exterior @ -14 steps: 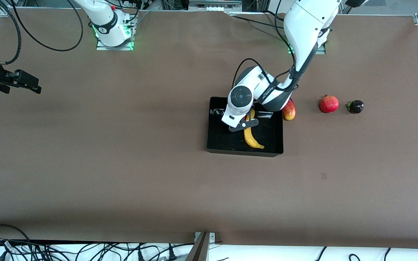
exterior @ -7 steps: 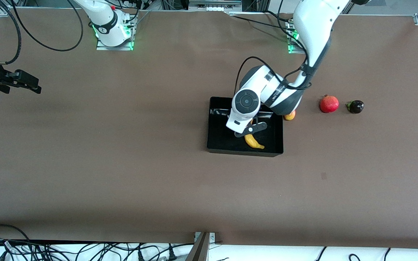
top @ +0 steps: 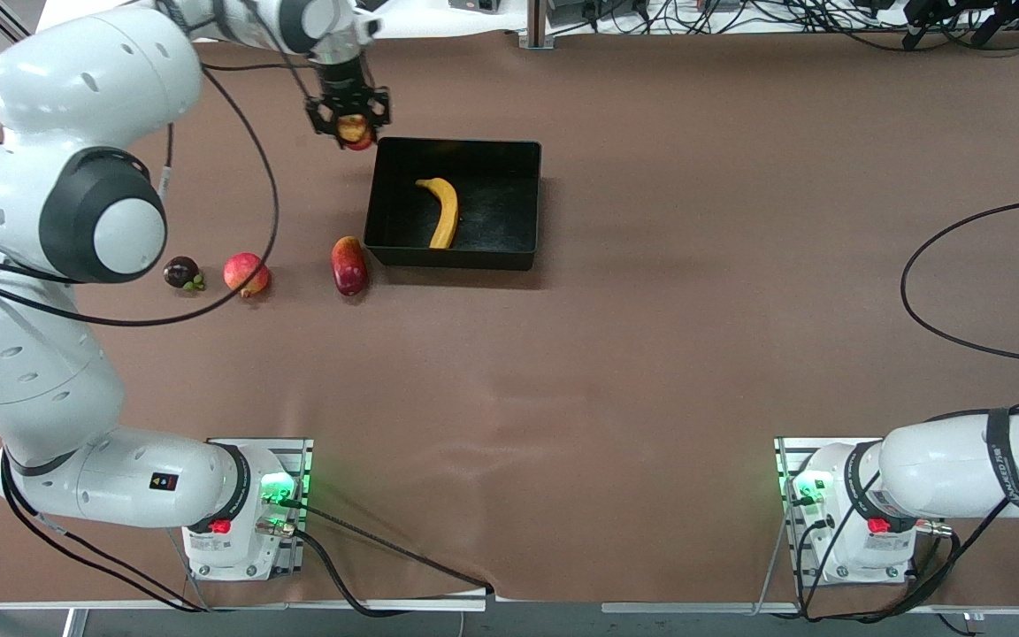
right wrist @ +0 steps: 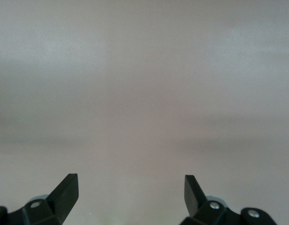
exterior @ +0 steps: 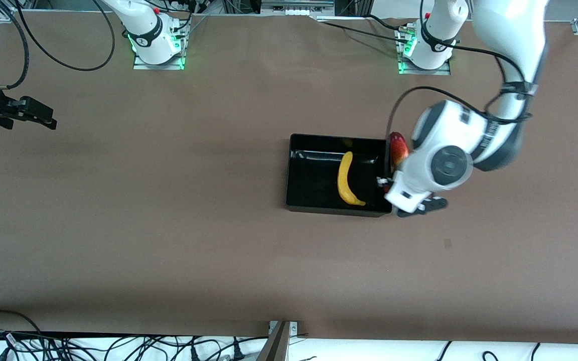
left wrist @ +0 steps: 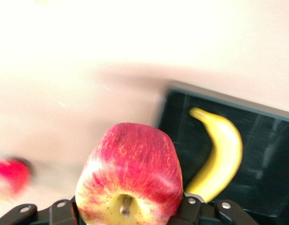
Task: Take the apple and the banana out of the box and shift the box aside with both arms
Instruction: 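Carry the apple out of the box and set it on the table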
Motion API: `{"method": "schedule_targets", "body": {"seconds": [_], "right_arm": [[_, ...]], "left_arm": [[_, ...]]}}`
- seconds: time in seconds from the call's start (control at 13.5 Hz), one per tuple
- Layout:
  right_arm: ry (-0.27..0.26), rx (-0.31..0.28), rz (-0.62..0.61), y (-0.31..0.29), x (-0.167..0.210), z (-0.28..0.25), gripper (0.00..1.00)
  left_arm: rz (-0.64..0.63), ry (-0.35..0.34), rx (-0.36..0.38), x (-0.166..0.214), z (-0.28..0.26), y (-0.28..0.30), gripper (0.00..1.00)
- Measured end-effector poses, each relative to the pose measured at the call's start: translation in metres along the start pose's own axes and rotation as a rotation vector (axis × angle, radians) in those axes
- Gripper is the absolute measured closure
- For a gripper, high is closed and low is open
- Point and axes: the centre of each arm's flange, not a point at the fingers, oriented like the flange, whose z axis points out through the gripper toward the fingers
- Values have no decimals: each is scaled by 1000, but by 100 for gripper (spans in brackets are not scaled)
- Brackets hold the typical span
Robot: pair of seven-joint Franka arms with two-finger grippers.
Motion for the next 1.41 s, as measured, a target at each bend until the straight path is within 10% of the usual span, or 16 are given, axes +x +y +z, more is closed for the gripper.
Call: {"method": "schedule_targets", "body": {"seconds": [0.37,1.04,1.41], "right_arm": [[0,0,1,1,0,0,0],[-3,1,2,1,0,0,0],[-4,5,0,0,0,0,0]], "left_arm": [[156,97,79,72,39,-115,37],[232,221,87,118,147,-117,37],[258,220,131,120,156,-120,63]]}}
